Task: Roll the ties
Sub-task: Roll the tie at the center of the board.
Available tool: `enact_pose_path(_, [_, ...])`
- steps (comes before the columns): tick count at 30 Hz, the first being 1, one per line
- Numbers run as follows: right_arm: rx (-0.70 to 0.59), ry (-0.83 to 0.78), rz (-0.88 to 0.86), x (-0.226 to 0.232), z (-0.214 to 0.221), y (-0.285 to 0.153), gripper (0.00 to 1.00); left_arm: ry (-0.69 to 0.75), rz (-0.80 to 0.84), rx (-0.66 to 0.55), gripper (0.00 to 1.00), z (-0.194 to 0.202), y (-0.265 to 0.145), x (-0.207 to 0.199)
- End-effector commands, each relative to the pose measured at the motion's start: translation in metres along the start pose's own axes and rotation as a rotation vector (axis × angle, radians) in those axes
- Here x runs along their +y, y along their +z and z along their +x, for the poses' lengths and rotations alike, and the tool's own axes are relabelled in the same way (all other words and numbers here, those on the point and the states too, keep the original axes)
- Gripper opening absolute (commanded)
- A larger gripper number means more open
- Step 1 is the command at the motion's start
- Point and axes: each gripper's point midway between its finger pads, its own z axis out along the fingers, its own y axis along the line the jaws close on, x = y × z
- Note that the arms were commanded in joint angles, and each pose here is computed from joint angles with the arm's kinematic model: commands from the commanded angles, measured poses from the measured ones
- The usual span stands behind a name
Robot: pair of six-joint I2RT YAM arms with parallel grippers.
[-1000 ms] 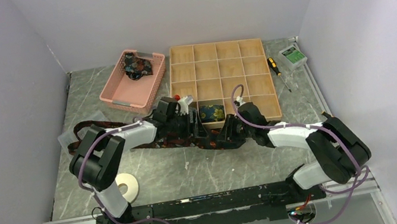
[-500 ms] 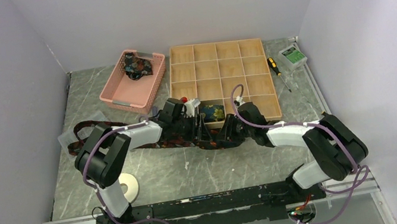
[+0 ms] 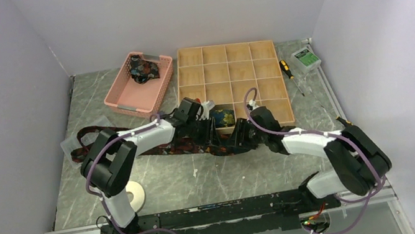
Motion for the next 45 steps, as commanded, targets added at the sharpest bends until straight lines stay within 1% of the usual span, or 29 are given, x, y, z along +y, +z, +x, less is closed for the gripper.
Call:
enact_pose_path(1, [-0.076,-0.049,0.035,0.006,-0.018,-0.019,0.54,-0.016,-0.271,0.034,0.04,0.001,-0.025,0.026])
enact_pose_path(5, [-0.135,-0.079,0.070,0.005,-0.029,-0.036,0.57,-0.056,-0.517,0.086,0.03,0.005,-0.051,0.051])
enact_pose_path(8, [-0.155,-0.083,0.090,0.000,-0.029,-0.045,0.57,-0.043,-0.705,0.113,0.03,0.004,-0.073,0.060])
enact_pose_path(13, [-0.178,-0.084,0.106,-0.012,-0.023,-0.056,0.57,0.013,-0.919,0.142,0.03,0.000,-0.093,0.060])
enact_pose_path(19, [-0.202,-0.079,0.110,-0.024,-0.016,-0.069,0.58,0.106,-1.148,0.217,0.03,0.001,-0.082,0.065])
enact_pose_path(24, [-0.217,-0.080,0.121,-0.031,-0.013,-0.076,0.58,0.190,-1.276,0.240,0.03,0.002,-0.065,0.058])
enact_pose_path(26, [-0.214,-0.078,0.123,-0.034,-0.011,-0.076,0.58,0.218,-1.292,0.242,0.05,0.002,-0.057,0.051])
enact_pose_path(28, [-0.212,-0.075,0.124,-0.036,-0.010,-0.076,0.58,0.232,-1.274,0.240,0.14,0.002,-0.048,0.042])
enact_pose_path(32, [-0.208,-0.069,0.121,-0.038,-0.008,-0.075,0.58,0.230,-1.199,0.207,0.48,-0.002,-0.036,0.027])
enact_pose_path(34, [-0.208,-0.069,0.121,-0.038,-0.008,-0.075,0.59,0.217,-1.153,0.200,0.58,-0.002,-0.032,0.021])
enact_pose_path(38, [-0.204,-0.068,0.117,-0.038,-0.007,-0.074,0.59,0.201,-1.050,0.163,0.70,-0.004,-0.025,0.007])
enact_pose_path(41, [-0.197,-0.066,0.109,-0.037,-0.005,-0.073,0.59,0.191,-0.990,0.138,0.74,-0.008,-0.024,-0.002])
enact_pose_path(45, [-0.187,-0.072,0.091,-0.034,-0.004,-0.073,0.61,0.164,-0.919,0.108,0.76,-0.012,-0.026,-0.010])
